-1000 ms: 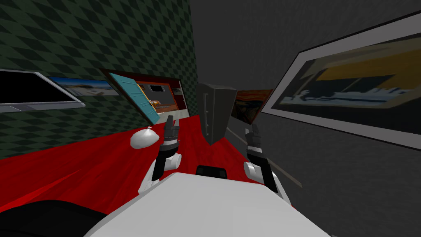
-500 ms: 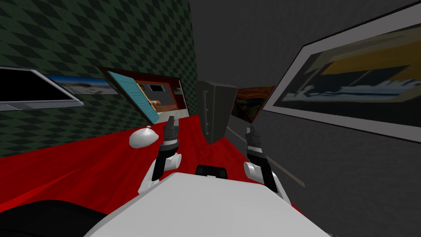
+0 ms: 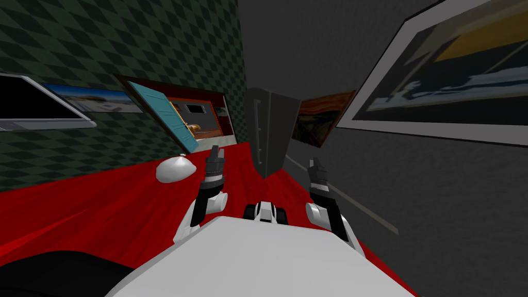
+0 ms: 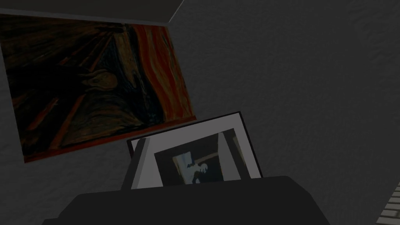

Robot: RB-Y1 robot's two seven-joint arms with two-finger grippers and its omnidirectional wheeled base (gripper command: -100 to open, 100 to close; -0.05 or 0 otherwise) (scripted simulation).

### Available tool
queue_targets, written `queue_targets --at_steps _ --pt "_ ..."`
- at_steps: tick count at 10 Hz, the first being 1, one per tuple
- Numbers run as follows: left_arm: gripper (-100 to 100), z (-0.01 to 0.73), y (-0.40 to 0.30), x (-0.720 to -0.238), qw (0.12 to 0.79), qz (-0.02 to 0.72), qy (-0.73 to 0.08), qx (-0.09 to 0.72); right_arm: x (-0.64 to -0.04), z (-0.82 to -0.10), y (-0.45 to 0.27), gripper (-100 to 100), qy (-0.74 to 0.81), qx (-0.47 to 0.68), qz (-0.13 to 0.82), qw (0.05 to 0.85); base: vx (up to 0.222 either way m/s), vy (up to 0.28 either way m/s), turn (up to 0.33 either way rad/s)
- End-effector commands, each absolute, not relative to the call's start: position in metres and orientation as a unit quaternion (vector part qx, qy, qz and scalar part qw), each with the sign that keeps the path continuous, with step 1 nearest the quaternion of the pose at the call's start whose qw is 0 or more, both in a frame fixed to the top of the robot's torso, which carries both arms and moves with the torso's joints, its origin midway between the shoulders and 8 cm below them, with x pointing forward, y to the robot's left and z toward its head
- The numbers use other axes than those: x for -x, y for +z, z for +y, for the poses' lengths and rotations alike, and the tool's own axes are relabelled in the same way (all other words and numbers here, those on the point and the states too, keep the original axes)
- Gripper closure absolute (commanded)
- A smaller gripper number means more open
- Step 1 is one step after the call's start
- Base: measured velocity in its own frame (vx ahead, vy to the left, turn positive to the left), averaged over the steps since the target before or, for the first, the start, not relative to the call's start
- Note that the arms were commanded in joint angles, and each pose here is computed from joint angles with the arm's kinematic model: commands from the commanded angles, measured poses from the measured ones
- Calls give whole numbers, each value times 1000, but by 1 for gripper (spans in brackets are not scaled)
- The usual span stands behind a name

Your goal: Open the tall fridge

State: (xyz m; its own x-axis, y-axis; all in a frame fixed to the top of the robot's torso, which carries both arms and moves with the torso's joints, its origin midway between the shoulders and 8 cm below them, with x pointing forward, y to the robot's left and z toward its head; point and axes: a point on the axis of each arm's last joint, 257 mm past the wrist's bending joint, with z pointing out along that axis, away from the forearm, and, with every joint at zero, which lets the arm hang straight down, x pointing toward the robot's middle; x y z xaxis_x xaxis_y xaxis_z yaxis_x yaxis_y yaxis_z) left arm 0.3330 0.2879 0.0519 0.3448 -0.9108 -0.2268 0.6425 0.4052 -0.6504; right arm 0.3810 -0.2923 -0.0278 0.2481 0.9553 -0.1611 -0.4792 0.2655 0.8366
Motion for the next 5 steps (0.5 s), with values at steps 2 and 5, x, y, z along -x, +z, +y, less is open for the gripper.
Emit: queue_targets --at_steps 2,5 --pt "0 288 52 -333 786 290 -494 232 -382 -286 -26 -100 481 -298 389 726 28 32 17" --pt "0 288 52 -333 786 290 -494 232 -383 -280 -22 -100 447 -254 425 745 69 62 25"
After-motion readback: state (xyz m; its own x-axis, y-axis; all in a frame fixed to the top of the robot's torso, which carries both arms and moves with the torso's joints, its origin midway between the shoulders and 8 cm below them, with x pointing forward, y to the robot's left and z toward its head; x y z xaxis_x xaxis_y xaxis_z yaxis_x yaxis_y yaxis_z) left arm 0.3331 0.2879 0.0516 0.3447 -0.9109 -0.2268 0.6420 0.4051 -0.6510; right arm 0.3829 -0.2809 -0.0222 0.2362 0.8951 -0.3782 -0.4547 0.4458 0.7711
